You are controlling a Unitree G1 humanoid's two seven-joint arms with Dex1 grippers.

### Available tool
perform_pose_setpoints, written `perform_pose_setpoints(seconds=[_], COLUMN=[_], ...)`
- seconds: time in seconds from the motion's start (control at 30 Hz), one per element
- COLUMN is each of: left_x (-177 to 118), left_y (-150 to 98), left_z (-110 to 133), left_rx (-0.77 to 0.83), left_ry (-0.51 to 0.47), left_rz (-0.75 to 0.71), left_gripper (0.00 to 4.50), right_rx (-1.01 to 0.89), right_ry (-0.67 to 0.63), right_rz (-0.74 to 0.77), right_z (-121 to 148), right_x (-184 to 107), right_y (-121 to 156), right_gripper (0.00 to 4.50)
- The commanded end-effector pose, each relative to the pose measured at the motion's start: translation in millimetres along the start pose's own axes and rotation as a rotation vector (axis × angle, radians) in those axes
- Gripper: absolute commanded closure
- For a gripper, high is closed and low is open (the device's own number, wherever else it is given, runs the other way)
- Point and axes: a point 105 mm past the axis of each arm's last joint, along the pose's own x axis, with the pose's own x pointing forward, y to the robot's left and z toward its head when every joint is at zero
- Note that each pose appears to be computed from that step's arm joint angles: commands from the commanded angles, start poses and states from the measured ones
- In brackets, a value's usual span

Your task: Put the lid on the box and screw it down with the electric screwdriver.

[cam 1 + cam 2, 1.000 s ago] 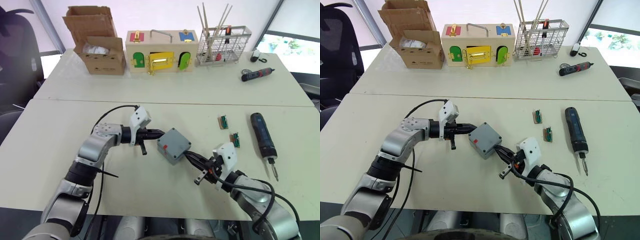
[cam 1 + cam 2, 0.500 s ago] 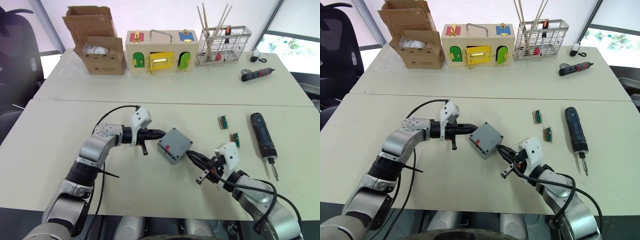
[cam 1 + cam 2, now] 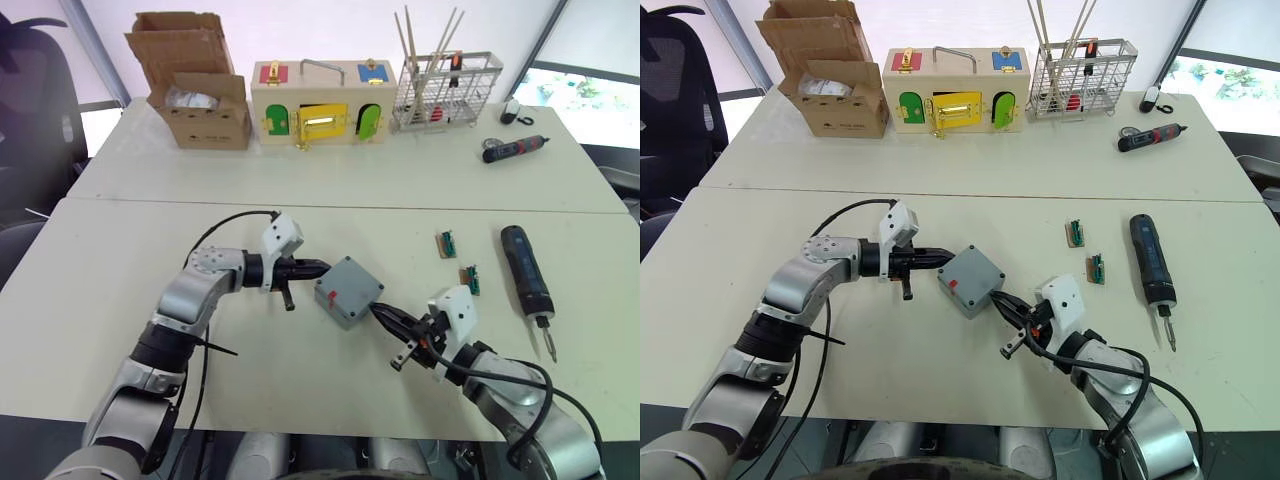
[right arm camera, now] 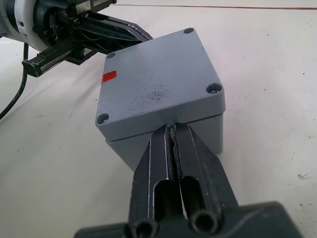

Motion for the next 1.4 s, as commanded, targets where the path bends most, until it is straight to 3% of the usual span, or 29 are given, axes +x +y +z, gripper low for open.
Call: perform_pose_setpoints(seconds=[0.03, 0.5, 0.83, 0.97, 1.1, 1.4], left_x=[5, 3, -20, -17, -3, 0], left_y=[-13, -6, 15, 25, 21, 3], left_z=[8, 8, 19, -1, -14, -17], left_rx=[0.036, 0.043, -0.002, -0.011, -0.046, -0.066], left_ry=[-0.021, -0.020, -0.046, 0.003, -0.001, -0.018], left_rz=[-0.060, -0.032, 0.015, 0.054, 0.031, -0.008], left_gripper=[4.50, 4.50, 4.50, 4.50, 4.50, 4.50], right_rx=[-0.027, -0.029, -0.007, 0.009, 0.011, -0.022], right_ry=[-0.068, -0.070, -0.084, 0.003, 0.045, 0.063], right_rz=[0.028, 0.010, 0.004, 0.048, 0.039, -0.007], right_z=[16, 18, 25, 6, -6, -13], right_x=[1, -2, -18, -19, -13, -2], right_y=[7, 5, 6, 12, 10, 0], right_gripper=[4.45, 4.45, 4.45, 4.45, 4.45, 4.45])
